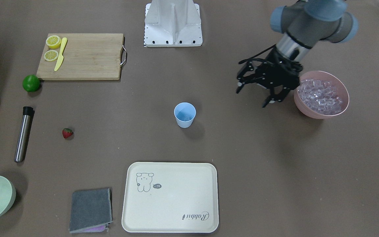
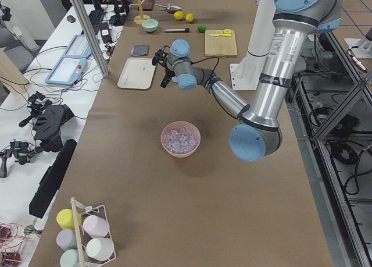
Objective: Mash ice and strawberries in cup
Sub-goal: 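Move the left gripper back over the pink ice bowl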
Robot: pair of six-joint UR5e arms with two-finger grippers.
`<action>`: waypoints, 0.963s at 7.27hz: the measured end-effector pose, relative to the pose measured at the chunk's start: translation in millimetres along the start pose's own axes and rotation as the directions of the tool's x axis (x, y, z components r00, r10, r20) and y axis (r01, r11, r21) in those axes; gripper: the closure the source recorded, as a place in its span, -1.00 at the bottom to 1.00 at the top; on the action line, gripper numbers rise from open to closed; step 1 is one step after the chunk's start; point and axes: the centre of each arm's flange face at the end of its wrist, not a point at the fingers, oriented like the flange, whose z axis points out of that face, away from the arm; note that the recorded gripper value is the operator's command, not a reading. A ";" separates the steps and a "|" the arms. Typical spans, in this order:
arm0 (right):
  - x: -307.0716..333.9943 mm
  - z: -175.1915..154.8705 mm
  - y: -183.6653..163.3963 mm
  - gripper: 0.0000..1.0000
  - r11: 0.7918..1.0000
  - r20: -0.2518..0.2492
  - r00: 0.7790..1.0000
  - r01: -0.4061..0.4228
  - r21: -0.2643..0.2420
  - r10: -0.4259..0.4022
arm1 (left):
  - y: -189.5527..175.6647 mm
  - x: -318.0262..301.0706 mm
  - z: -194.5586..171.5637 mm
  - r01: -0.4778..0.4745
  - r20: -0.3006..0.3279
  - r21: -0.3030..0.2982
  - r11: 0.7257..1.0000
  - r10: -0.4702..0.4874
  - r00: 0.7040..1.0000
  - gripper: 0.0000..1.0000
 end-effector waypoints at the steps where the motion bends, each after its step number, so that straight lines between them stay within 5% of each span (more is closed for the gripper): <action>1: -2.4 -1.4 -0.3 -1.00 1.000 0.006 1.000 0.004 0.002 -0.004 | 17.1 -38.3 -30.1 0.018 0.038 -0.002 1.000 -0.018 0.999 -0.95; 3: -0.6 0.7 1.9 -1.00 1.000 0.012 1.000 0.000 -0.004 0.000 | 41.7 -97.3 -64.1 0.028 0.114 -0.013 1.000 -0.026 0.993 -0.95; 7: -5.0 -3.5 5.8 -1.00 1.000 0.018 1.000 0.017 0.003 -0.017 | 67.1 -174.1 -84.8 0.006 0.285 -0.127 0.992 0.030 0.958 -0.95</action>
